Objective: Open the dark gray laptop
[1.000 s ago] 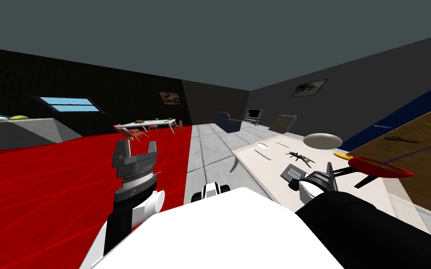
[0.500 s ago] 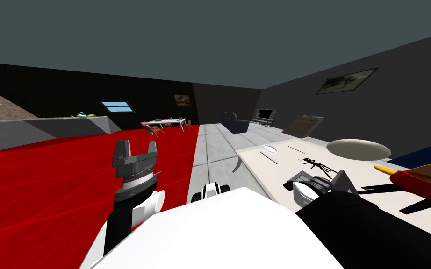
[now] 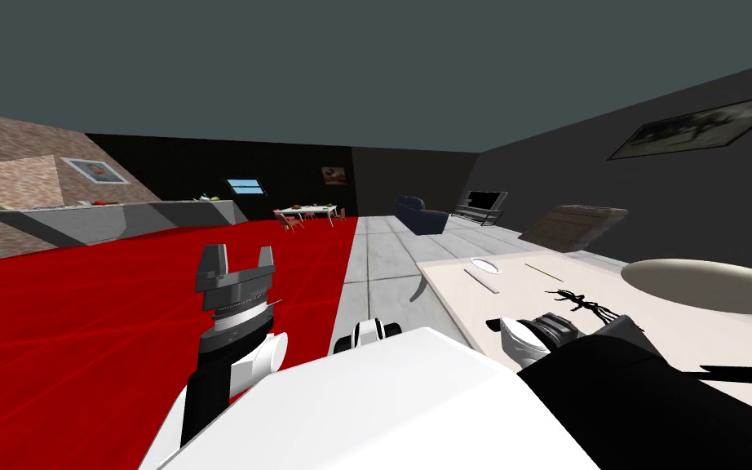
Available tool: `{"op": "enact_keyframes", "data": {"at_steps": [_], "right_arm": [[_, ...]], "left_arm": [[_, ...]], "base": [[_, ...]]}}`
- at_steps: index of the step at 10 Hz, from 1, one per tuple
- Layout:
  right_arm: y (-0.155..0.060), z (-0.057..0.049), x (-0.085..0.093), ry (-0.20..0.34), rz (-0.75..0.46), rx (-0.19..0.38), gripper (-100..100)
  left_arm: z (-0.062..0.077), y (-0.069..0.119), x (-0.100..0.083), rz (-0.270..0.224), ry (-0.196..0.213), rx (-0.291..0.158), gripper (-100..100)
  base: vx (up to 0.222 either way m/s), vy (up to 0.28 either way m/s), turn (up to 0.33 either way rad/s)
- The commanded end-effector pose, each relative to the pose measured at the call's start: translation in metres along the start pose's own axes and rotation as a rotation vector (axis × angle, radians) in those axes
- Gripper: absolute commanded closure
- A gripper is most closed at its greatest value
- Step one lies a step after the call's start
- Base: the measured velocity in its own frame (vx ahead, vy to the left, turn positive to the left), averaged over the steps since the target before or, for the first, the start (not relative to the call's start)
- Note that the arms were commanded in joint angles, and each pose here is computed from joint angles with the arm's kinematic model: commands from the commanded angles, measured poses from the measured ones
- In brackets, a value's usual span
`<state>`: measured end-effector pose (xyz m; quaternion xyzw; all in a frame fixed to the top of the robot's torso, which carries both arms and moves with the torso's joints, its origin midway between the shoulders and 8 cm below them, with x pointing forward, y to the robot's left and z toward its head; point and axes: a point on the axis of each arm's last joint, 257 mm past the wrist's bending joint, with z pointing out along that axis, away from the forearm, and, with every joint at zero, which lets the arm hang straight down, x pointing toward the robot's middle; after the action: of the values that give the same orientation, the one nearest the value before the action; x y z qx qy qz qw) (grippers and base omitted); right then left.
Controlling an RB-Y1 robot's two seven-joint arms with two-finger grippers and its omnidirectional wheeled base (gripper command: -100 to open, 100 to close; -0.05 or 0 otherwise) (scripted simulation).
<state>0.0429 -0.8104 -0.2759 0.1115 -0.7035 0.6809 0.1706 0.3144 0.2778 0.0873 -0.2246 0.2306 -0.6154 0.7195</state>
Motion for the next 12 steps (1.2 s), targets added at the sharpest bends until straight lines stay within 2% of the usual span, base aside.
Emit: {"op": "enact_keyframes", "data": {"at_steps": [1,4,7,10,11,12], "right_arm": [[-0.007,0.004,-0.015,-0.047,0.02,0.006,-100],[-0.021,0.009,-0.04,-0.128,0.056,0.016,-100],[-0.04,0.013,-0.071,-0.234,0.098,0.027,-100],[-0.064,0.015,-0.104,-0.353,0.14,0.035,-100],[-0.063,0.014,-0.106,-0.363,0.139,0.033,-100],[-0.071,0.013,-0.118,-0.408,0.152,0.032,-100]], "left_arm": [[0.0,0.0,0.0,0.0,0.0,0.0,0],[0.0,0.0,0.0,0.0,0.0,0.0,0],[0.0,0.0,0.0,0.0,0.0,0.0,0],[0.0,0.0,0.0,0.0,0.0,0.0,0],[0.0,0.0,0.0,0.0,0.0,0.0,0],[0.0,0.0,0.0,0.0,0.0,0.0,0]], "base": [[-0.064,-0.018,0.047],[-0.095,-0.032,0.061],[-0.115,-0.019,0.067],[-0.136,-0.047,0.075],[-0.091,-0.013,0.024],[-0.079,-0.018,0.058]]}}
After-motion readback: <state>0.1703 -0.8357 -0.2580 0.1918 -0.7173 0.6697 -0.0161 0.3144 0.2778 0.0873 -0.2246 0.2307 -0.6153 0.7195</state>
